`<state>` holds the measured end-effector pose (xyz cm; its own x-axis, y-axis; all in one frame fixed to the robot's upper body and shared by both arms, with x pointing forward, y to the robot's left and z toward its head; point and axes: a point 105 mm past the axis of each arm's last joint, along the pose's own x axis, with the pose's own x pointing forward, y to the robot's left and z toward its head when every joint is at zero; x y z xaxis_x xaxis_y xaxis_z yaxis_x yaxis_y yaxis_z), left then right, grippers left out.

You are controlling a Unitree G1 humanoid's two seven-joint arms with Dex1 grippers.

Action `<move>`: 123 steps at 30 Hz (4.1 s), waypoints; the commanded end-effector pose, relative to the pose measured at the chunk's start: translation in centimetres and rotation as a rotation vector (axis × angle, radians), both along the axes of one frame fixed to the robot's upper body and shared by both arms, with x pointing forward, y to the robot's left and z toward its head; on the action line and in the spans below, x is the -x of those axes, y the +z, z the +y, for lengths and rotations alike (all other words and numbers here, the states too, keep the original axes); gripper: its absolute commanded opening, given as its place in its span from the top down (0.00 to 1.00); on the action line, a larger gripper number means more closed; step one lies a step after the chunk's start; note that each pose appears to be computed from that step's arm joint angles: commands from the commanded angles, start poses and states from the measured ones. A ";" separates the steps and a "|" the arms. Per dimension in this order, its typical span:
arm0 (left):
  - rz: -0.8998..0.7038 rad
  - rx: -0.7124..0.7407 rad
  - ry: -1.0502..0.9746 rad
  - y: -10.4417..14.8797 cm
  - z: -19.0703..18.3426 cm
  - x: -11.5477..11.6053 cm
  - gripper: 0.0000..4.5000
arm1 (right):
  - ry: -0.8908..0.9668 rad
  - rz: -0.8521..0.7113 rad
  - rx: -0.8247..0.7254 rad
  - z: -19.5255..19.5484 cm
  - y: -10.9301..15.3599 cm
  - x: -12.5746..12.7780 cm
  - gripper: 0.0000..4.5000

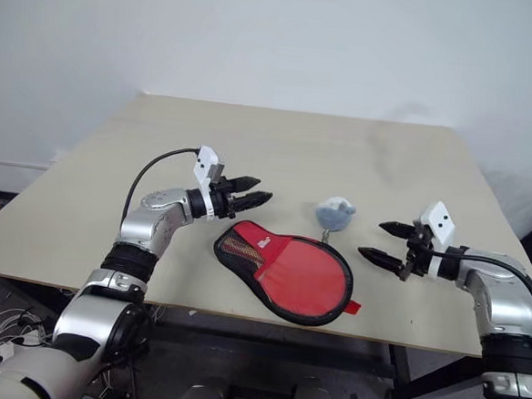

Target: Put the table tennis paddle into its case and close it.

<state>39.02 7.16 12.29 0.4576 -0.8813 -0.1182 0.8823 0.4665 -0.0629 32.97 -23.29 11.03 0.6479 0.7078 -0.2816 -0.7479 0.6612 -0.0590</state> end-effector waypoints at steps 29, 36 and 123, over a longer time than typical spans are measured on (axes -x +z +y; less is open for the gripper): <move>0.000 -0.245 -0.554 -2.0 -6.9 5.7 0.98 | -0.265 -0.227 -0.176 2.4 3.1 -3.6 0.00; 0.009 -0.291 -0.530 -3.0 -7.6 5.1 0.98 | -0.290 -0.225 -0.195 2.5 3.2 -3.1 0.00; 0.094 -0.415 -0.483 -7.4 -7.9 5.6 1.00 | -0.353 0.010 0.064 4.4 -2.1 -6.7 0.95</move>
